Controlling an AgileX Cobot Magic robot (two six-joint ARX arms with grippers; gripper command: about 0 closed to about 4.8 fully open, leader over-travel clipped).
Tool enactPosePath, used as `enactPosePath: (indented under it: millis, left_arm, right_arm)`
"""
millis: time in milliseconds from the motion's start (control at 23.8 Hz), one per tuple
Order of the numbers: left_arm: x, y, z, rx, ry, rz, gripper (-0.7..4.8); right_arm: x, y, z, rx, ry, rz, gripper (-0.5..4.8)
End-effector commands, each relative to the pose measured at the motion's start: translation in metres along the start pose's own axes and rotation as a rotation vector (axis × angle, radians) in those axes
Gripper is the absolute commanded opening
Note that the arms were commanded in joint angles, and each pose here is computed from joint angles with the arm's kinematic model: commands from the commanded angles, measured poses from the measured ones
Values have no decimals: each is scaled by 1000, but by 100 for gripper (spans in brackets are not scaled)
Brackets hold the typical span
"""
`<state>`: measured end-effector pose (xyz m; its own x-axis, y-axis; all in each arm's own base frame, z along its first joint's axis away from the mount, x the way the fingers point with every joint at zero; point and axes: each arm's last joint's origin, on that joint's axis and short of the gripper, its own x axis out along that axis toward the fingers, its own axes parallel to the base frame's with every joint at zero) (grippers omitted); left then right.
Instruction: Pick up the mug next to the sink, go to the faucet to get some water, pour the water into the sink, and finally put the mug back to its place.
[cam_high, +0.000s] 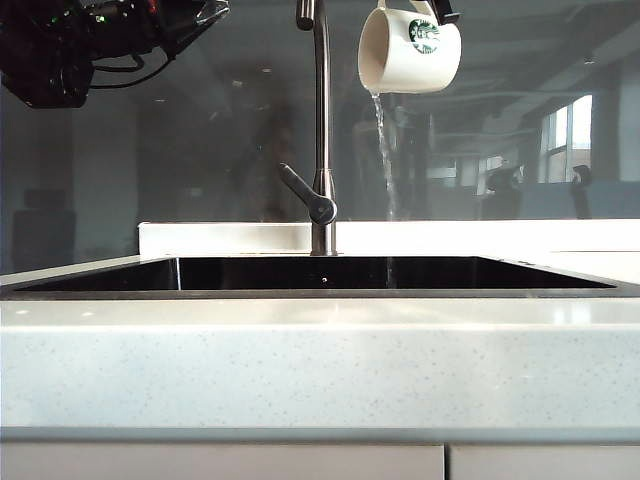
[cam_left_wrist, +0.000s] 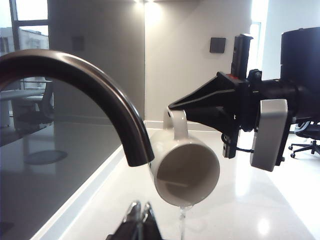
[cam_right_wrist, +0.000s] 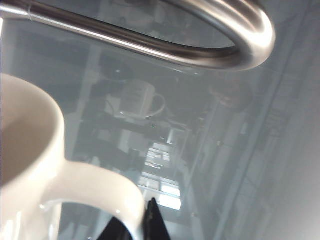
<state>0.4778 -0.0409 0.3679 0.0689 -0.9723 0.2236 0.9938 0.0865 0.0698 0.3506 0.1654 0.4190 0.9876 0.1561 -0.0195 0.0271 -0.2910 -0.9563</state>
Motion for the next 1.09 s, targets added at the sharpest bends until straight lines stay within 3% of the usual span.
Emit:
enactPosePath:
  millis: [42,295,463,589,674,926,968,1010,1094]
  left_arm:
    - [0,-4,8,23,-4,-4,-3]
    - [1,-6,11,23,-5,-6,-3]
    - [1,-6,12,25,-5,-6,-3]
    - [1,-6,12,25,-5,-7,-3]
    - [1,-6,12,24,-5,-7,-3]
    - [1,-6,12,14,-5,-7,-3]
    - [1,-6,12,14,-5,-7,-3]
    - [1,-6,12,14,-5,-7,-3]
    - [1,-6,12,11,-5,-7,-3]
  right_arm:
    - [-7,-16,-7,-4,32,-87,-5]
    - [-8,-17,-6,-8,25,-90,-5]
    - [-8,-18,-6,-77,10,-104,-5]
    - [-8,-21,-5,-76,-35,-157,-5]
    - [-9,-27,-5,-166,-54,-227,-5]
    - [-10,-27,-5,-161,-51,-232,-5]
    - [-10,-27,-5,-147,-45,-228,-5]
    - [-9,-27,-5,-52,-56,-223,-5]
    - [-9,-25,-6,269,-29,-187,-5]
